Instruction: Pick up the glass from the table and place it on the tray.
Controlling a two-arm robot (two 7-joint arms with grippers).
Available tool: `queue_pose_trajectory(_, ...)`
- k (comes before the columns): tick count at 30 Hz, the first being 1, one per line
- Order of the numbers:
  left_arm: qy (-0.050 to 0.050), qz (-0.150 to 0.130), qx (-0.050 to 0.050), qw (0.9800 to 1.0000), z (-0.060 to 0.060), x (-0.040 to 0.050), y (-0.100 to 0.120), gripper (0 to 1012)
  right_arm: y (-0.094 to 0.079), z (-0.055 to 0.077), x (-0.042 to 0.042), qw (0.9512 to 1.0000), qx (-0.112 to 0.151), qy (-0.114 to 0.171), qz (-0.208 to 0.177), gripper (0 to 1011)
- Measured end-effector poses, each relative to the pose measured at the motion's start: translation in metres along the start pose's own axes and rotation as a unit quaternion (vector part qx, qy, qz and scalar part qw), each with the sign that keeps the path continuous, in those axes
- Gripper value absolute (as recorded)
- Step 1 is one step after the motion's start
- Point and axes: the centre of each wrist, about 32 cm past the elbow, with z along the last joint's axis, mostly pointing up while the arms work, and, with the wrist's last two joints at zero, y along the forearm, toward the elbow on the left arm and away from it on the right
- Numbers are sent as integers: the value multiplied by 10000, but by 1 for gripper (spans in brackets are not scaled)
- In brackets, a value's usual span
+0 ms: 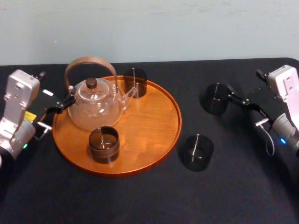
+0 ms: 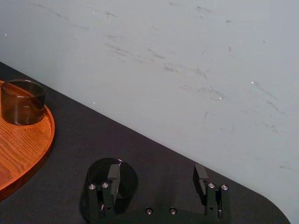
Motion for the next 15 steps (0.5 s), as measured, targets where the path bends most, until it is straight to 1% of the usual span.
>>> queue_pose_trajectory(15, 0, 0, 0, 10000, 0, 0, 0, 1010, 0, 0, 0, 10000, 0, 0, 0, 1002)
